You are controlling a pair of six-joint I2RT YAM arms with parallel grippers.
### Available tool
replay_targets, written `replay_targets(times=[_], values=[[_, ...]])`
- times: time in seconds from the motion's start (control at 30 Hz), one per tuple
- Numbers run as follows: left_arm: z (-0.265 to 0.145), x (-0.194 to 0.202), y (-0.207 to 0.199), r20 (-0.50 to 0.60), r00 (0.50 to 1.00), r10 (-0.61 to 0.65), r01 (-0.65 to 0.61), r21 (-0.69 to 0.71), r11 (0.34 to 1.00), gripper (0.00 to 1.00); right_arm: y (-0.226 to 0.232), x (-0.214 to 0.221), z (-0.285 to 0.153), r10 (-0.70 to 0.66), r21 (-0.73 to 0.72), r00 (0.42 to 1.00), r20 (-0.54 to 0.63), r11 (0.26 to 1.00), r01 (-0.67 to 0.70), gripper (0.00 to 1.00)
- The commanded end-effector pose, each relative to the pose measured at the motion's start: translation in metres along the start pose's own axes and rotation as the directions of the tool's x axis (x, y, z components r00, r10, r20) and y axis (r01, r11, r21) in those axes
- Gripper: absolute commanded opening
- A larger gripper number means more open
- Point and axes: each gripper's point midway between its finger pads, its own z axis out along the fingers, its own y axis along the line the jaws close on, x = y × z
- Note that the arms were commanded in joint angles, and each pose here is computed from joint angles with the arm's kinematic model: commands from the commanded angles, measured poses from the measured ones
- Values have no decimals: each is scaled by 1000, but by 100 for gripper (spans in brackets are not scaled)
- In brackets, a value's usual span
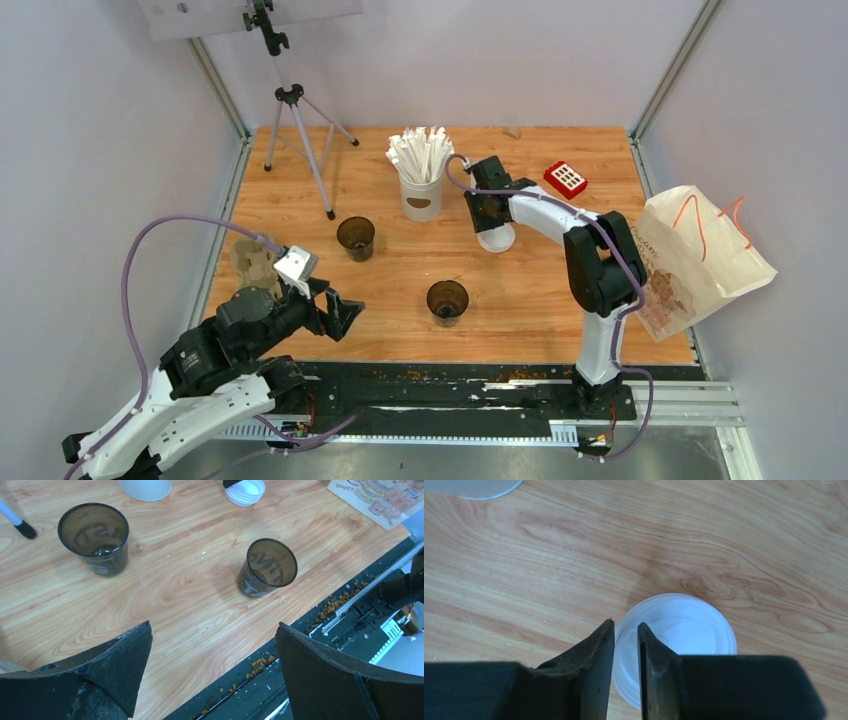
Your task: Pack the takeout coffee
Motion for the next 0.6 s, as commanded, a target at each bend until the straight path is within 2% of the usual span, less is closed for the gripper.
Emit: replay_targets(times=[0.0,0.13,0.37,0.57], values=[[3,-5,5,29,1000,-12,13,-33,999,100,-13,-15,-5,-6,82,1000,28,997,4,20],[7,-2,5,-1,1000,-6,6,-46,999,100,-13,-15,-12,-2,73,1000,16,997,0,1],[9,0,8,-12,1000,-7,6,-63,998,100,-8,-14,-43,26,24,999,37,999,-26,0],[11,2,10,-19,1000,-7,6,-78,997,100,-8,-2,-52,32,19,999,23,999,-32,0]])
